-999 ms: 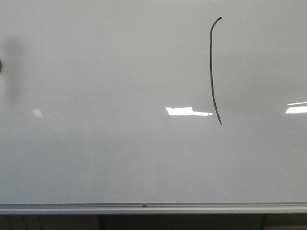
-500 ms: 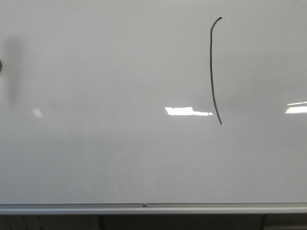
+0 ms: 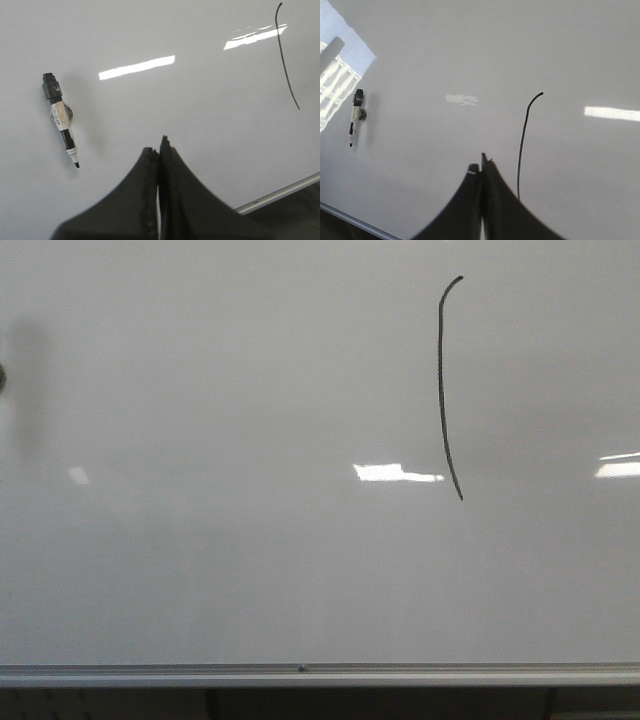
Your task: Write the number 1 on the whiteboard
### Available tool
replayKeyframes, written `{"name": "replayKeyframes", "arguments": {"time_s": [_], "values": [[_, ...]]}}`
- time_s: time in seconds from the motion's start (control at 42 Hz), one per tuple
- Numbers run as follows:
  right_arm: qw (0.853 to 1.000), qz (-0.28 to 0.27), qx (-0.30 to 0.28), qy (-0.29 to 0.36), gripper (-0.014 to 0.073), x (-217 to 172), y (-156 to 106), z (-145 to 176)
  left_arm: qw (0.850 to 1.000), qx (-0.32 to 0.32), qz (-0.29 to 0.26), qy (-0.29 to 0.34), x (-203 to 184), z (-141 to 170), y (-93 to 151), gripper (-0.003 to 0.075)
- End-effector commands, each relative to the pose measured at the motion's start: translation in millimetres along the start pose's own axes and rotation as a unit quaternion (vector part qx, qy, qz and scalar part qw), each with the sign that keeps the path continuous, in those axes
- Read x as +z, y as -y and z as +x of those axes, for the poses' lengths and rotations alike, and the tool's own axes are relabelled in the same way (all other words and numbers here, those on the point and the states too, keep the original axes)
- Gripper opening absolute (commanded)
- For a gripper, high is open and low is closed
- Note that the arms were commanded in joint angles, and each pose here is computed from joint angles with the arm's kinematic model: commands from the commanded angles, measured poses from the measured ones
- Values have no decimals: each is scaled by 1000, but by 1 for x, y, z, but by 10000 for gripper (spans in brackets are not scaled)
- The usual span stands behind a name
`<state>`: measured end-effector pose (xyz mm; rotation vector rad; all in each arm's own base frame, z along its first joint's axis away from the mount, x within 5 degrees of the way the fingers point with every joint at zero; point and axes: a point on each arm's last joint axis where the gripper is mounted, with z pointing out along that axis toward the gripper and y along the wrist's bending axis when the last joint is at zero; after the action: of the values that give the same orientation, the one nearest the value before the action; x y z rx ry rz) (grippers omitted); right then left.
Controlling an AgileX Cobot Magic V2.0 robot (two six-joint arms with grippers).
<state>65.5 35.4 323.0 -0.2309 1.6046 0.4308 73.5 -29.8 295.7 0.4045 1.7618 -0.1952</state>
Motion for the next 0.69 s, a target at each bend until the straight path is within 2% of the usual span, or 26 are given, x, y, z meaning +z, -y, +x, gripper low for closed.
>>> {"name": "replayKeyframes", "arguments": {"time_s": [0.0, 0.143, 0.285, 0.5, 0.666], "values": [[999, 17, 5, 33, -60, -1, 2, -12, 997, -29, -38, 63, -7, -14, -6, -20], [999, 17, 5, 33, -60, -1, 2, -12, 988, -43, -93, 118, -15, -2, -13, -20], [999, 17, 5, 33, -60, -1, 2, -12, 980, -46, -116, 156, -17, 24, -13, -20], [999, 17, 5, 33, -60, -1, 2, -12, 973, -67, -161, 153, -16, 64, -12, -20], [999, 17, 5, 32, -60, -1, 2, -12, 971, -72, -181, 137, -11, 85, -13, -20]]}}
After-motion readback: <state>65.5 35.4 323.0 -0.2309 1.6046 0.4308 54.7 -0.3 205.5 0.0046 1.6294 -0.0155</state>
